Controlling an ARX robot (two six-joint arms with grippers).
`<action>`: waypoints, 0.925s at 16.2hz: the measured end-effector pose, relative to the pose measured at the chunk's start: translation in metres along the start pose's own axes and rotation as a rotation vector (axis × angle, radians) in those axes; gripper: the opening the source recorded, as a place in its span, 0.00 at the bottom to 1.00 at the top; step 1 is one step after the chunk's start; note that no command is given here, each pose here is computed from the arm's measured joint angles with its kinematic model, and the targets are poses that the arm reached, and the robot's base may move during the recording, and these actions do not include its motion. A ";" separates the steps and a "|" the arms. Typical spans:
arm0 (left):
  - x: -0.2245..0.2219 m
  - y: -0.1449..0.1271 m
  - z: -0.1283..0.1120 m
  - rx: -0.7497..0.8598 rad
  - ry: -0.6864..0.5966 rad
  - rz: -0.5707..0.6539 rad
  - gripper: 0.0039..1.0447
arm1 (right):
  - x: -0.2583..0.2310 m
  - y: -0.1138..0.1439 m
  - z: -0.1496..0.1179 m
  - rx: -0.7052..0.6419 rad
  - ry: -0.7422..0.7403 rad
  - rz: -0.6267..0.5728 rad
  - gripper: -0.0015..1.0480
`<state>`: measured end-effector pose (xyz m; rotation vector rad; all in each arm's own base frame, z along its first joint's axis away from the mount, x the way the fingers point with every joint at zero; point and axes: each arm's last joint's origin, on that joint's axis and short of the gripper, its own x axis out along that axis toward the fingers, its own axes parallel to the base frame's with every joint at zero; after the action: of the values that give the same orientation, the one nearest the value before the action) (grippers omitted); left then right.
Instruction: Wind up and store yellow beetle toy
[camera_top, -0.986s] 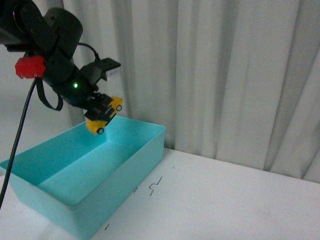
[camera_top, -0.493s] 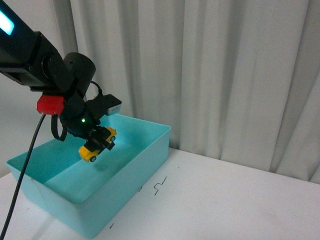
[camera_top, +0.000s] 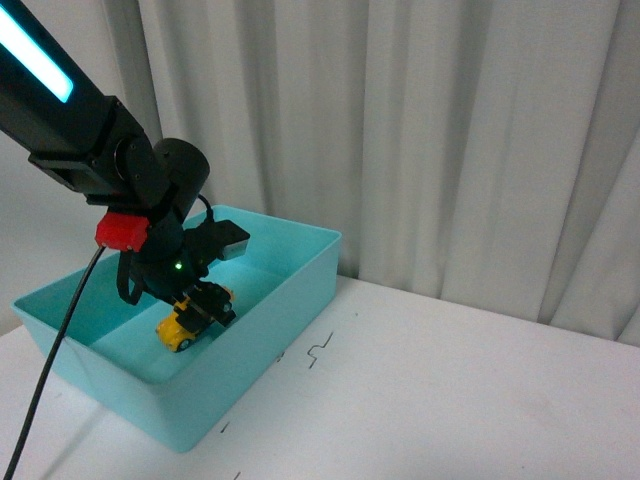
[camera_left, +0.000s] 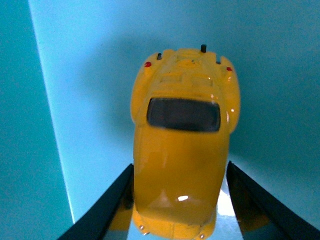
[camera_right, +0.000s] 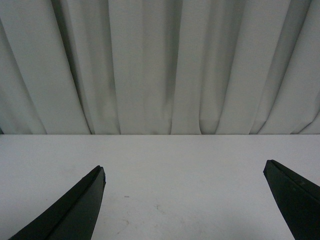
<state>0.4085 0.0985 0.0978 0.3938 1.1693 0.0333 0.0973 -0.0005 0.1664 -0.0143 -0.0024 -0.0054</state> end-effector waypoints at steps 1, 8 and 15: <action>-0.001 0.000 0.002 -0.004 -0.005 -0.006 0.63 | 0.000 0.000 0.000 0.000 0.000 0.000 0.94; -0.089 -0.007 0.015 -0.080 -0.417 -0.115 0.94 | 0.000 0.000 0.000 0.000 0.000 0.000 0.94; -0.277 -0.077 -0.069 -0.081 -0.860 -0.092 0.94 | 0.000 0.000 0.000 0.000 0.000 0.000 0.94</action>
<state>0.2220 -0.0171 0.2968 0.2371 0.3334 -0.1568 0.0973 -0.0005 0.1664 -0.0147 -0.0028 -0.0054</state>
